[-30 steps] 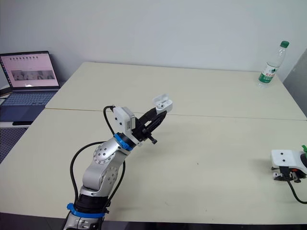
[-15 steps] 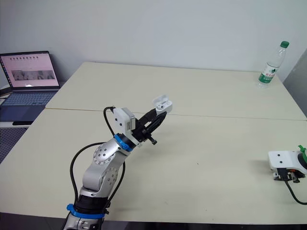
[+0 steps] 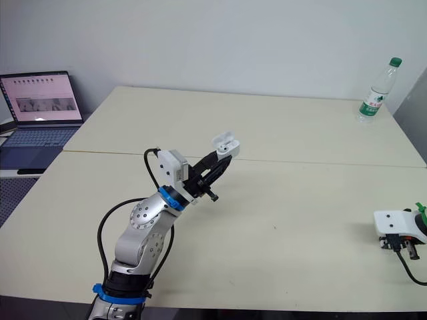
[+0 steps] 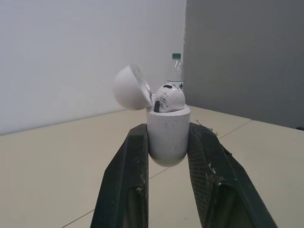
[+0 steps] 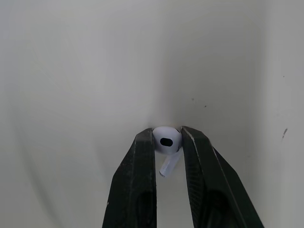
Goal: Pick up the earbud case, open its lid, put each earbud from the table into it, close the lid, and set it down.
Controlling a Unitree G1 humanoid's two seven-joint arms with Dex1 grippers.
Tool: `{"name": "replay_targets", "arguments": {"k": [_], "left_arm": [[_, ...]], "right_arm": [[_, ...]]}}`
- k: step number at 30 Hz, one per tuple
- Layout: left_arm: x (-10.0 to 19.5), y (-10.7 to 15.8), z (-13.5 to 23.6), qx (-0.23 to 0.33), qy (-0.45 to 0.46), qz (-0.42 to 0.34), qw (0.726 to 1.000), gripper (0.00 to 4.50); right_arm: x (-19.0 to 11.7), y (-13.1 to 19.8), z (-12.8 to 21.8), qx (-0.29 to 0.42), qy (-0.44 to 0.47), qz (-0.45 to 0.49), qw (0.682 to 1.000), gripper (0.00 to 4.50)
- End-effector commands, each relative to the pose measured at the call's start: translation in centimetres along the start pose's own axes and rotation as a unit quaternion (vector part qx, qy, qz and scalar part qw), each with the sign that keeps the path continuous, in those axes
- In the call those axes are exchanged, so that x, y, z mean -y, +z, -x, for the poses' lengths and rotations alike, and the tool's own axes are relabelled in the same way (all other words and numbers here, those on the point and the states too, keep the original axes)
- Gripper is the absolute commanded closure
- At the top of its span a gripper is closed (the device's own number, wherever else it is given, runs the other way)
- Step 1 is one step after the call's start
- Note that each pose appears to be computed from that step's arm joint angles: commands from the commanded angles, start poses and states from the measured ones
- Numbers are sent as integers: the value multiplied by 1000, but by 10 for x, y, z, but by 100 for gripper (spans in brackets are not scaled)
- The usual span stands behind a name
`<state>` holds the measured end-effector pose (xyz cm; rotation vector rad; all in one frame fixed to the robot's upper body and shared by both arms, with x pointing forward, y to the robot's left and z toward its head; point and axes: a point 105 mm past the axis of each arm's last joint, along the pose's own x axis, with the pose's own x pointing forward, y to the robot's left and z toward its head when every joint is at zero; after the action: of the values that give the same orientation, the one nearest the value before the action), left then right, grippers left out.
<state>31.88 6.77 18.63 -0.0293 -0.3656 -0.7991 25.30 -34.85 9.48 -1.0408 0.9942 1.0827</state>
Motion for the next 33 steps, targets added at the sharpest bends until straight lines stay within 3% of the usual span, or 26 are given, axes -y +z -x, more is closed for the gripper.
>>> {"name": "replay_targets", "arguments": {"k": [1, 3, 5, 7, 14, 22, 33], "left_arm": [[5, 13, -2, 25, -15, -13, 1000, 371], [5, 12, -2, 23, -16, -15, 1000, 371], [4, 13, -2, 23, -17, -15, 999, 371], [4, 14, -3, 22, -20, -12, 999, 371], [1, 21, -3, 19, -36, 14, 999, 371], [-3, 27, -9, 23, -35, 22, 999, 371], [-6, 30, -14, 32, -25, 26, 999, 371]], "right_arm": [[21, 78, 20, 155, -12, 9, 988, 408], [45, 149, 45, 319, -46, -25, 946, 408], [67, 217, 81, 464, -87, -49, 880, 408], [73, 256, 104, 542, -105, -67, 831, 408], [76, 310, 126, 669, -148, -123, 718, 408], [75, 328, 116, 690, -174, -132, 690, 408], [62, 324, 105, 682, -180, -125, 698, 408]]}}
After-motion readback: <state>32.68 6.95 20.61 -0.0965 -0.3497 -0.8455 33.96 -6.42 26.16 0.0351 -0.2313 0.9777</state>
